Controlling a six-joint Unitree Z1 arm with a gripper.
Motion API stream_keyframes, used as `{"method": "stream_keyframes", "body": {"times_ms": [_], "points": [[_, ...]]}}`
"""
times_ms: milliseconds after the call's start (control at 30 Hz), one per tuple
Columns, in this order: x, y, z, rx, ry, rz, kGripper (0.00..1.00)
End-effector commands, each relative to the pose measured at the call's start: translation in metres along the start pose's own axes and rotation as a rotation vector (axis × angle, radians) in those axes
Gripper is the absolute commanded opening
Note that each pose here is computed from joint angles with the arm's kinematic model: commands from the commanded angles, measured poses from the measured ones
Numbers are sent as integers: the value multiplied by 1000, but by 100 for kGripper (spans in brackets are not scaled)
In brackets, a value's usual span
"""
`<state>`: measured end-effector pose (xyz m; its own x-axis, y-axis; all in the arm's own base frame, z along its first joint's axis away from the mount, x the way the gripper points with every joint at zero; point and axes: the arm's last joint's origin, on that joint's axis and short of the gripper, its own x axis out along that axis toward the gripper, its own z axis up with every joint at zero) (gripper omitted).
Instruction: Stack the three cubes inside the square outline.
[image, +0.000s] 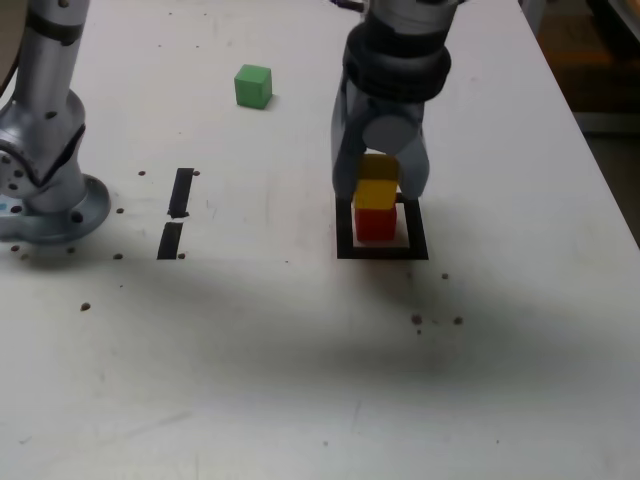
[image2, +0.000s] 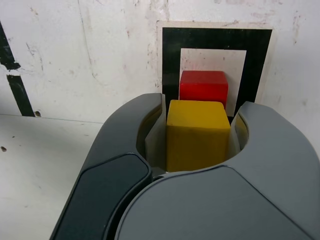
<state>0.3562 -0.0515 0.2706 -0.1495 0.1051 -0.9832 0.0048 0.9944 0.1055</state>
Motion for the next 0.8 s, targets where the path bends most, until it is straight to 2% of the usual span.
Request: {"method": "stream_keyframes", "body": {"times_ms": [0, 300, 533, 767], "points": [[1, 1, 0, -9, -1, 3, 19], [3, 4, -2, -29, 3, 25, 20], [6, 3, 0, -33, 3, 21, 22], [9, 2, 4, -33, -6, 19, 33]]}}
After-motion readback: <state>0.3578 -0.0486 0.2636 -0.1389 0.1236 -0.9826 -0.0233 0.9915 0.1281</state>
